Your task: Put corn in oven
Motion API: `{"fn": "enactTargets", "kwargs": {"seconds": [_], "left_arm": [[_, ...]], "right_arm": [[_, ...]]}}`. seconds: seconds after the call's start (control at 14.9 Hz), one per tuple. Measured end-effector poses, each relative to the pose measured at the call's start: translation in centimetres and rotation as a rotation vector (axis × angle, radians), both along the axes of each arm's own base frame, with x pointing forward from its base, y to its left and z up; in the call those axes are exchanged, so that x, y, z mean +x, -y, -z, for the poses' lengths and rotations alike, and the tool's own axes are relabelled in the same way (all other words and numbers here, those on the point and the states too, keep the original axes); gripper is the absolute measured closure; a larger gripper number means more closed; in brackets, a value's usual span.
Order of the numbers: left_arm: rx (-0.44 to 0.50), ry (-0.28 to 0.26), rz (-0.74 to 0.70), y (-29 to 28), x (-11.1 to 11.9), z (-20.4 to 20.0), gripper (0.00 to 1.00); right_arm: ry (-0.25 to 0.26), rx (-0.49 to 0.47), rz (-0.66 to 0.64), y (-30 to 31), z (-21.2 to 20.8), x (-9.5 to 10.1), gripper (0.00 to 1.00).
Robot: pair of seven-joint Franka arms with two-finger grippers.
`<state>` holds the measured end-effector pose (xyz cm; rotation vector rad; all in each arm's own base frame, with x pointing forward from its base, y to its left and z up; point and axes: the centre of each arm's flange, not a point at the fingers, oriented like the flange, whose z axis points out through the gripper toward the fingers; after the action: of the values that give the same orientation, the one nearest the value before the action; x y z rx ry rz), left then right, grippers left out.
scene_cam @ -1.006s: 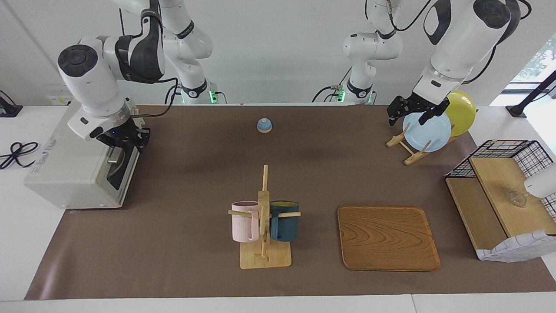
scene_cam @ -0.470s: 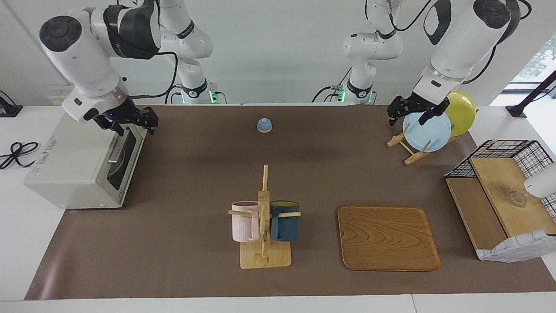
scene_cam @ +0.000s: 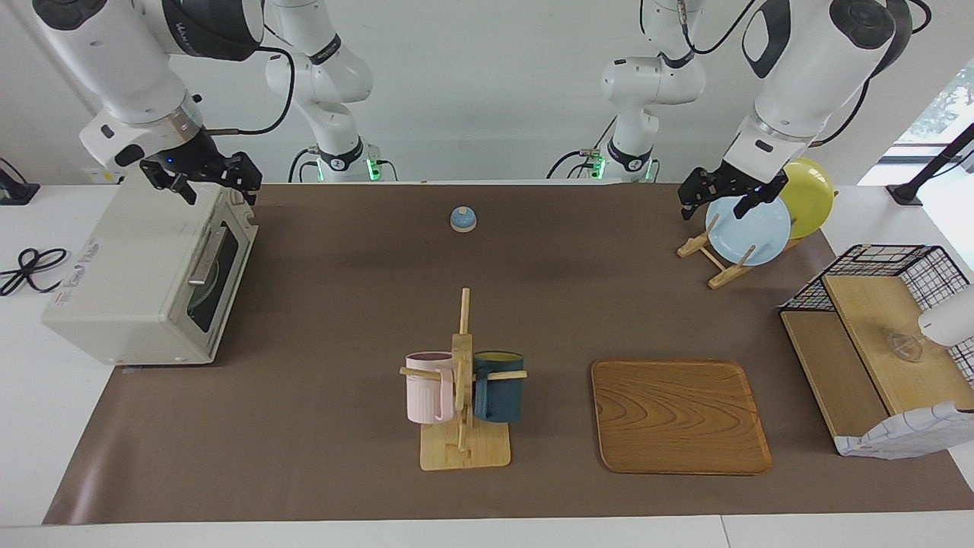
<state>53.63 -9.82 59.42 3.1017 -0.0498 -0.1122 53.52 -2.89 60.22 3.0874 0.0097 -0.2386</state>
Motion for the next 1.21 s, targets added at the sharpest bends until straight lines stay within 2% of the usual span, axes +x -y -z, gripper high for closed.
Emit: {"fn": "enactTargets", "kwargs": {"seconds": [0.2, 0.67, 0.94, 1.21], "left_arm": [[0.0, 0.0, 0.0, 0.0, 0.0, 0.0, 0.0], [0.0, 0.0, 0.0, 0.0, 0.0, 0.0, 0.0], [0.0, 0.0, 0.0, 0.0, 0.0, 0.0, 0.0], [0.0, 0.0, 0.0, 0.0, 0.0, 0.0, 0.0]], "right_arm": [[0.002, 0.0, -0.017, -1.7, -0.1, 0.1, 0.0], [0.008, 0.052, 0.08, 0.4, -0.2, -0.1, 0.0], [0.05, 0.05, 0.098, 1.3, -0.7, 0.3, 0.0], [0.056, 0.05, 0.1, 1.3, -0.9, 0.2, 0.0]]}}
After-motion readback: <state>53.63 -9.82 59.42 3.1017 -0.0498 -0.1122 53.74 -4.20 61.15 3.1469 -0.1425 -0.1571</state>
